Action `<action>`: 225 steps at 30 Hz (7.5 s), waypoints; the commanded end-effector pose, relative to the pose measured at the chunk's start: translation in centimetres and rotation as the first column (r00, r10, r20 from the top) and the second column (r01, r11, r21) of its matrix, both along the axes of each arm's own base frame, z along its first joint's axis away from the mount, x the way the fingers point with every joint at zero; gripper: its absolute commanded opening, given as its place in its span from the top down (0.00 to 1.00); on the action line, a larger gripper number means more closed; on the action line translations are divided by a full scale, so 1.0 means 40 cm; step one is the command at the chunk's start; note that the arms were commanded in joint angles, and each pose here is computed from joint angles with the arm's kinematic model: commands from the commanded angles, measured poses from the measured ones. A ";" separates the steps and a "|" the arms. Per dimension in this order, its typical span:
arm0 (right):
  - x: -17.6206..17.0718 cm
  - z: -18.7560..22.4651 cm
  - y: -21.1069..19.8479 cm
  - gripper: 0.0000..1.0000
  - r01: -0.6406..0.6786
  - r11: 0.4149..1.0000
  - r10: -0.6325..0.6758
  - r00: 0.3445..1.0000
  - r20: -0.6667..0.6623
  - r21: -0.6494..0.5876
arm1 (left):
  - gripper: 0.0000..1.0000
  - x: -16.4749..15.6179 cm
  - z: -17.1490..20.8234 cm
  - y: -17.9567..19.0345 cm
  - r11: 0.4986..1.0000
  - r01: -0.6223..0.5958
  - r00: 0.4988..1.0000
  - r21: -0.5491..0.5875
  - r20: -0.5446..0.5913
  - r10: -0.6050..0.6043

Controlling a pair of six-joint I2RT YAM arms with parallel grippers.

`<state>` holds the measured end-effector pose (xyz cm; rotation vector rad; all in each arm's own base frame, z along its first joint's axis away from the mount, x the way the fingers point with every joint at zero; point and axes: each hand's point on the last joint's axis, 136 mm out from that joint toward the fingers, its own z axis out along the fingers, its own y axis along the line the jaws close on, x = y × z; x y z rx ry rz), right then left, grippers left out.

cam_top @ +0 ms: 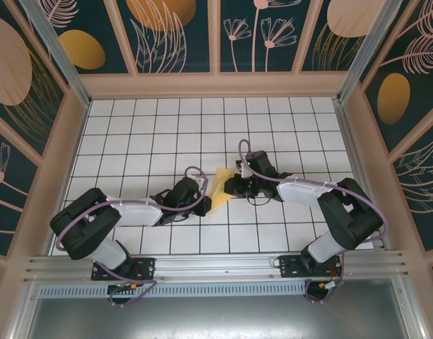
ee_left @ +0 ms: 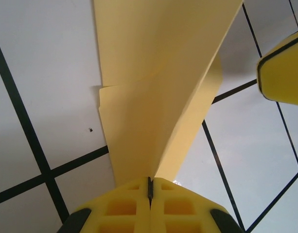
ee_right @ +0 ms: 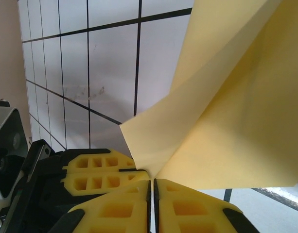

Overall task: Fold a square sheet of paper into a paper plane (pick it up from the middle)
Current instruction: Fourth fold the wing at the center of the table.

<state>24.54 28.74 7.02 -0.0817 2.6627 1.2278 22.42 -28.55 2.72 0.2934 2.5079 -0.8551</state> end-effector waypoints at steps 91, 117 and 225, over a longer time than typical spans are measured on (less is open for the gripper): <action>0.101 -0.085 0.037 0.92 0.103 0.994 -0.103 0.995 0.011 -0.019 | 0.99 0.010 -0.025 -0.031 0.963 -0.005 0.919 -0.268 -0.381 -0.102; 0.126 -0.087 0.049 0.89 0.090 0.996 -0.090 0.996 0.011 -0.013 | 1.00 0.023 -0.005 -0.026 0.942 -0.056 0.913 -0.330 -0.398 -0.085; 0.117 -0.204 0.014 0.91 0.125 0.981 -0.137 0.988 -0.077 -0.148 | 0.87 0.079 0.102 -0.053 0.953 -0.004 0.933 -0.304 -0.343 -0.105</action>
